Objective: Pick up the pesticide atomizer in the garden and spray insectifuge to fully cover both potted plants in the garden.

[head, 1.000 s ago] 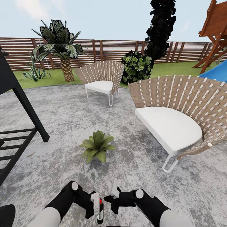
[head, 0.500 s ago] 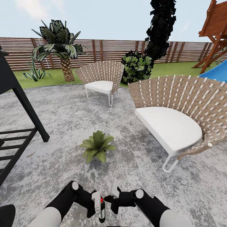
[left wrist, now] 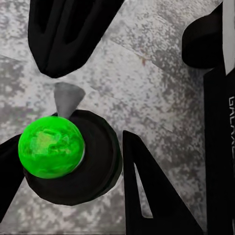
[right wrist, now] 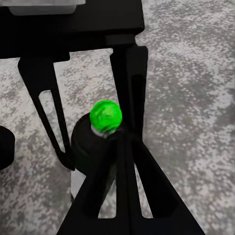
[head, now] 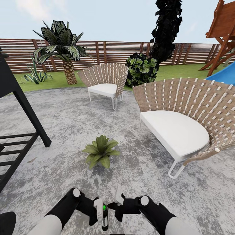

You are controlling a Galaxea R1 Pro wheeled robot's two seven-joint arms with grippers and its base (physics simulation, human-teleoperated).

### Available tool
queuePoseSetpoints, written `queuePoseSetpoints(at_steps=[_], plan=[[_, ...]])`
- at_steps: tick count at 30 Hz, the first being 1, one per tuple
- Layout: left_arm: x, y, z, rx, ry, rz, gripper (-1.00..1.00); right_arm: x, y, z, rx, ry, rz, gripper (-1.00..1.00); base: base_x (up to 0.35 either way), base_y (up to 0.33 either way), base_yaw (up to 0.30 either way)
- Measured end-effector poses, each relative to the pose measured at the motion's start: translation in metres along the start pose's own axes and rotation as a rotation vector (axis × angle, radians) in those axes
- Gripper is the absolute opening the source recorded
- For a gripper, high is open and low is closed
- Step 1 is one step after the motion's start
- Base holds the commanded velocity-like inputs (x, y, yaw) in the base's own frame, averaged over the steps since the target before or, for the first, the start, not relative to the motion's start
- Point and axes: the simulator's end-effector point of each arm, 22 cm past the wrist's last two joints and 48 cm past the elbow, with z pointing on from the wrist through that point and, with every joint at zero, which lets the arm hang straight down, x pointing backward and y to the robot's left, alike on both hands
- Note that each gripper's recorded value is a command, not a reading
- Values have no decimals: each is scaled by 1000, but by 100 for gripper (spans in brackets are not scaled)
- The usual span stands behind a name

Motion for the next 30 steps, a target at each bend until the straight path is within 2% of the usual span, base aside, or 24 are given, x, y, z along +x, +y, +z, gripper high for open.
queuePoseSetpoints(at_steps=[2, 8, 14, 15, 19, 21, 22, 24, 26, 27, 28, 30], plan=[[12, 1, -5, -5, 17, -9, -100, 0, 0, 0, 0, 0, 0, -100, 0, 0, 0], [67, 12, -38, -44, 92, -48, -100, 1, 0, 0, 0, 3, -1, -100, 0, 0, 0], [123, 23, -83, -95, 170, -91, -100, 8, 0, -2, -1, 21, -8, -100, 0, 0, 0], [128, 24, -88, -100, 179, -95, -100, 9, -1, -3, 0, 23, -8, 100, 0, 0, 0], [155, 29, -112, -125, 225, -113, -100, 13, -2, -5, 4, 30, -5, 100, 0, 0, 0], [161, 33, -120, -146, 229, -127, -100, 25, -6, -10, 14, 51, 5, 100, 0, 0, 0], [161, 38, -123, -170, 222, -138, -100, 43, -10, -17, 29, 81, 23, 100, 0, 0, 0], [158, 55, -129, -251, 189, -168, -100, 97, -32, -41, 145, 178, 80, 100, 0, 0, 0], [157, 68, -135, -318, 156, -200, -100, 144, -56, -65, 299, 268, 123, 100, 0, 0, 0], [155, 72, -136, -337, 145, -213, -100, 161, -65, -77, 366, 304, 136, 100, 0, 0, 0], [153, 75, -135, -353, 136, -235, -100, 184, -77, -94, 468, 354, 151, 100, 0, 0, 0], [152, 77, -133, -364, 138, -280, -100, 213, -93, -123, 624, 416, 193, 100, 0, 0, 0]])
